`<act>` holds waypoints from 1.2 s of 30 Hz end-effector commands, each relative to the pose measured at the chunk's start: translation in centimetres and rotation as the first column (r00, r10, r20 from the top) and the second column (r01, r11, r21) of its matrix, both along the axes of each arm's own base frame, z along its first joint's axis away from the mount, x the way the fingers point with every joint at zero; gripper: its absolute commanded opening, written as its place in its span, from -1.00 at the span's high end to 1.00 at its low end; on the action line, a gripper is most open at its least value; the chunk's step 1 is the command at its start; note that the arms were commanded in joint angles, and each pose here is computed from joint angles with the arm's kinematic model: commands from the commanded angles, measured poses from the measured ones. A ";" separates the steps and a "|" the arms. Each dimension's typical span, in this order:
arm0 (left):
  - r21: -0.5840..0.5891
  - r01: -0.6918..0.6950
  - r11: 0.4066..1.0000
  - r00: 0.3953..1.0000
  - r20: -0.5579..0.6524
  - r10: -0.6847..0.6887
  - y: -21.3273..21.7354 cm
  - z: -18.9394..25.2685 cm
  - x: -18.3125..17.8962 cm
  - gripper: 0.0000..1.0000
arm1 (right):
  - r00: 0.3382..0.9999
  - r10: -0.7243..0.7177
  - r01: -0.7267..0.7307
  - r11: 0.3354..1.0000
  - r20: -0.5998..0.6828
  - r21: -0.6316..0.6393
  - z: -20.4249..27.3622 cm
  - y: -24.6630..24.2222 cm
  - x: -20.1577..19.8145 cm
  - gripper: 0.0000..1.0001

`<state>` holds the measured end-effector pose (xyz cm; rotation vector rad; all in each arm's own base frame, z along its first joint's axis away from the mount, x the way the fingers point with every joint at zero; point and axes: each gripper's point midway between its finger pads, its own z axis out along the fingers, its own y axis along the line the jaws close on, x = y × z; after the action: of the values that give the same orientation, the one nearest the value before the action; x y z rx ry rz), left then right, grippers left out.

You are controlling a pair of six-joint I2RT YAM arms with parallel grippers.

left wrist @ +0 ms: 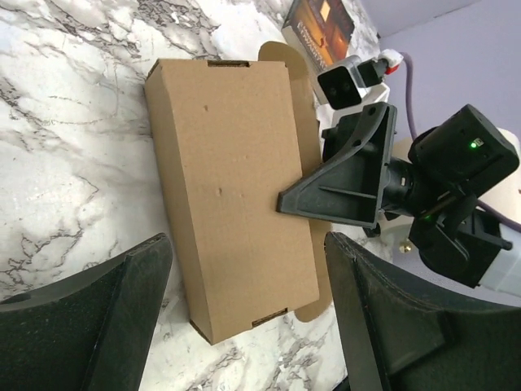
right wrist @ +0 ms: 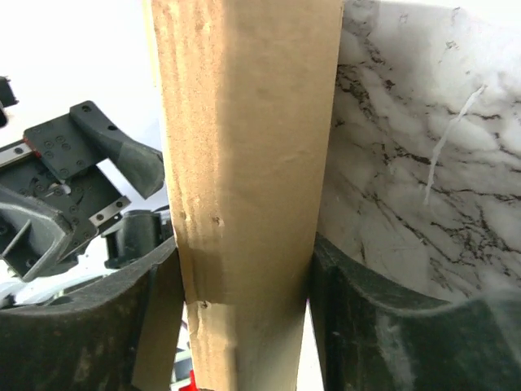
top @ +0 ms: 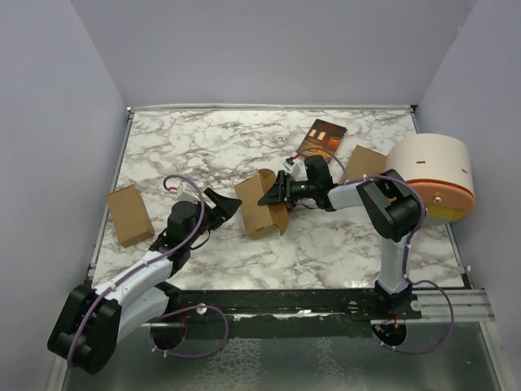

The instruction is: Fold the paper box

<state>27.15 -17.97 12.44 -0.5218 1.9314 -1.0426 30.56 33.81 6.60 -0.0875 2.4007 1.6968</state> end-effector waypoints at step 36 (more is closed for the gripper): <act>0.483 0.106 0.869 0.991 -0.122 -0.053 2.3 -4.7 2.3 0.36 | 0.454 0.504 -0.115 0.851 0.735 -0.512 3.9 -7.6 2.5 0.28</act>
<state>29.16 -16.89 9.89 -0.2796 2.1384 -0.6948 34.35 26.44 12.24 -0.9303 1.9659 0.8486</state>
